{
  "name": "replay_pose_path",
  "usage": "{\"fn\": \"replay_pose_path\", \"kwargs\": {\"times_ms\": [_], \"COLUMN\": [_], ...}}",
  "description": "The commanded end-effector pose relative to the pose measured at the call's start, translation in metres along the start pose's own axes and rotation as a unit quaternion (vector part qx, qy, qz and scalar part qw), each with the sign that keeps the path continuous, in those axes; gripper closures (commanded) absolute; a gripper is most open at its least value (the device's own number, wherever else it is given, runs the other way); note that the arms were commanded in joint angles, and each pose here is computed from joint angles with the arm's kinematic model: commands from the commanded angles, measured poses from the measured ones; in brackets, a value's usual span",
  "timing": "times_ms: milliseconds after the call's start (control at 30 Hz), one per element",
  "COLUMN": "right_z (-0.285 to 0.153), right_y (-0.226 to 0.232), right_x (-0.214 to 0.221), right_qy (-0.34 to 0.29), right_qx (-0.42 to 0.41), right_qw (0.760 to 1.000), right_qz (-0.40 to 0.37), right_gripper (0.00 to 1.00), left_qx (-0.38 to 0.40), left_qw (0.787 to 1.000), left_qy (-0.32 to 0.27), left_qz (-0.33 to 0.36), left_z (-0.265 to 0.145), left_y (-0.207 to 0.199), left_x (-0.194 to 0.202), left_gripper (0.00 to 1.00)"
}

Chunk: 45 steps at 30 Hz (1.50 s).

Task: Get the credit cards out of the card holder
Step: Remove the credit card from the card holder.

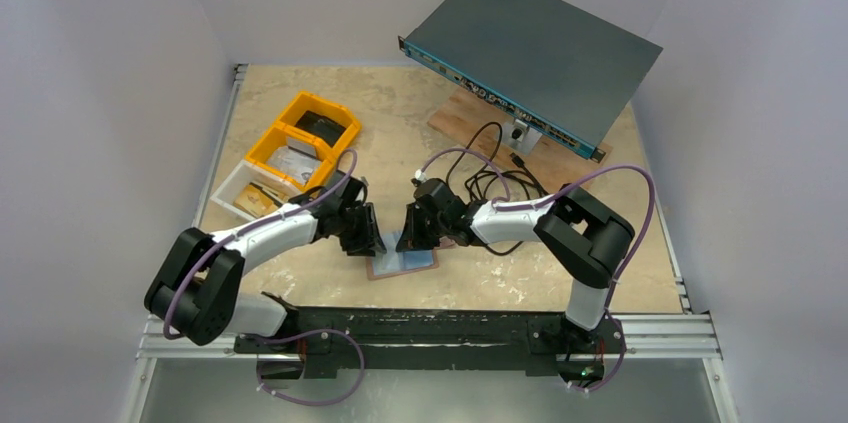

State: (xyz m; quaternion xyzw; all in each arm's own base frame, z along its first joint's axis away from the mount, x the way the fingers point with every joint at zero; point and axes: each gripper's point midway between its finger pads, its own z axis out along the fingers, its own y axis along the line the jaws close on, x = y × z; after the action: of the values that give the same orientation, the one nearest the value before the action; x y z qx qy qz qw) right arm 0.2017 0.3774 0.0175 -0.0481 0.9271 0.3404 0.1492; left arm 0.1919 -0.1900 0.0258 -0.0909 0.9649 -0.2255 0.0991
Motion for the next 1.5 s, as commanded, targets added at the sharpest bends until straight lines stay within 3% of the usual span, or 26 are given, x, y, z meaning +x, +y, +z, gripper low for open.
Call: {"fn": "replay_pose_path", "kwargs": {"times_ms": [0,300,833,1467], "right_z": [0.008,0.009,0.010,0.014], "right_y": [-0.034,-0.035,-0.036,-0.037], "right_x": [0.028,0.029,0.030,0.032], "right_qy": [0.037,0.038,0.041,0.046], "right_qx": [0.053,0.054,0.055,0.055], "right_qw": [0.998,0.998,0.998,0.997], "right_qz": [0.004,0.005,0.006,0.006], "right_gripper": [1.00,1.00,1.00,1.00], "left_qx": [0.008,-0.001,0.007,0.026], "left_qw": [1.000,0.999,0.999,0.997], "left_qy": [-0.022,-0.035,-0.016,-0.008], "left_qz": [0.020,0.031,0.030,0.066], "left_z": [-0.006,-0.015,0.007,0.004], "left_y": [-0.009,-0.010,-0.010,-0.033], "left_x": [-0.005,-0.009,-0.007,-0.004], "left_gripper": [0.68,0.67,0.68,0.83]}}
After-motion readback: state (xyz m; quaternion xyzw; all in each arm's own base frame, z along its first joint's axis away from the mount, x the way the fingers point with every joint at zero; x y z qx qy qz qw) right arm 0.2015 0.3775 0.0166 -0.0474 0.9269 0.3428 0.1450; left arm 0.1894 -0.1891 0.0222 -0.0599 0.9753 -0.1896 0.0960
